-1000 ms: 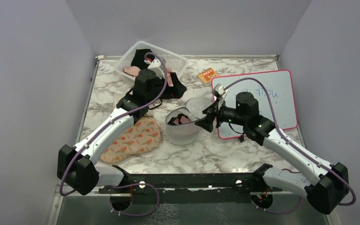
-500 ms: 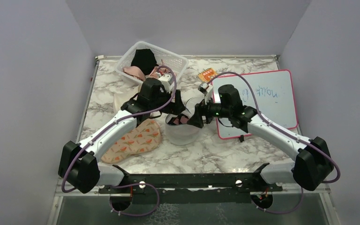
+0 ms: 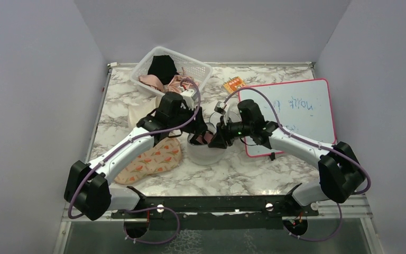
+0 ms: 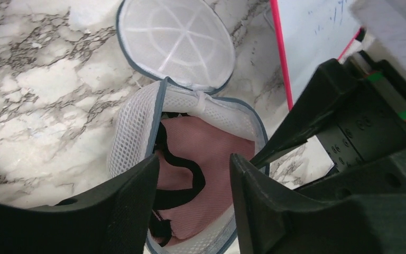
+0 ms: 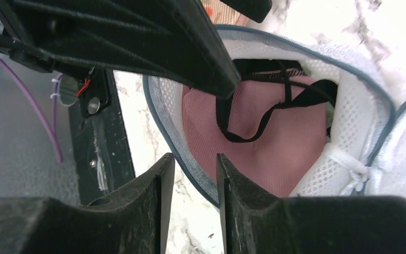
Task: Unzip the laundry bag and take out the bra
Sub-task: Pick up the bra from the laundry bag.
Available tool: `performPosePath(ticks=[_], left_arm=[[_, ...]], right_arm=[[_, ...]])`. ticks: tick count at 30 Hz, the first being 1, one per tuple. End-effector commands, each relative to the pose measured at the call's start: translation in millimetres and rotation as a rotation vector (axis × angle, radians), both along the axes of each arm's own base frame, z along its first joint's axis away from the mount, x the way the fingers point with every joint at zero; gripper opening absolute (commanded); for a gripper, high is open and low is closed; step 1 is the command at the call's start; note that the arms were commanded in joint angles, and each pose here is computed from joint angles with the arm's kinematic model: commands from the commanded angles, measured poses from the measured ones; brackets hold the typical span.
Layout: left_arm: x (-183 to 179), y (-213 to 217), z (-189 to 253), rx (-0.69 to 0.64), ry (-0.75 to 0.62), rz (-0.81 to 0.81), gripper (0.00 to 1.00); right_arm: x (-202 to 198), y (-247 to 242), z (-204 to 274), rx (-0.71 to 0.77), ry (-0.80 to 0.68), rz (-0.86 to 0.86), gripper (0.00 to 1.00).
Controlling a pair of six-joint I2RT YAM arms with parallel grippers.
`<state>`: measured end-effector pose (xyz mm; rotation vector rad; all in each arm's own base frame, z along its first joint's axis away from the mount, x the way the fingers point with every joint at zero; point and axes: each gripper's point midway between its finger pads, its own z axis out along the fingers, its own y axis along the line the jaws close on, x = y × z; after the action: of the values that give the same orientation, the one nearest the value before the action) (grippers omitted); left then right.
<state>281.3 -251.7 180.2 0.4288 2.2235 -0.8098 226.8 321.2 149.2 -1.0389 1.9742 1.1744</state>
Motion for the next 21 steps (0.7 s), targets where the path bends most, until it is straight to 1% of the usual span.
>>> performPosePath(ticks=[1, 5, 10, 14, 18, 21], left_arm=[[-15, -24, 4, -0.018, -0.011, -0.115, 0.40], [-20, -33, -7, 0.017, -0.001, -0.116, 0.31], [-28, -36, -24, 0.079, -0.005, -0.126, 0.26], [-27, -23, -42, 0.198, -0.019, -0.076, 0.28], [-21, -5, -53, 0.319, -0.037, -0.017, 0.36], [-21, 4, -62, 0.373, -0.034, -0.010, 0.39]], right_arm=[[-18, 3, 3, 0.065, 0.012, 0.066, 0.31], [-22, 0, -7, 0.058, 0.044, 0.048, 0.26], [-25, -1, -10, 0.073, 0.060, 0.035, 0.23], [-27, -1, -13, 0.078, 0.076, 0.038, 0.22], [-29, -1, -14, 0.080, 0.085, 0.037, 0.21], [-33, 1, -14, 0.092, 0.089, 0.039, 0.21]])
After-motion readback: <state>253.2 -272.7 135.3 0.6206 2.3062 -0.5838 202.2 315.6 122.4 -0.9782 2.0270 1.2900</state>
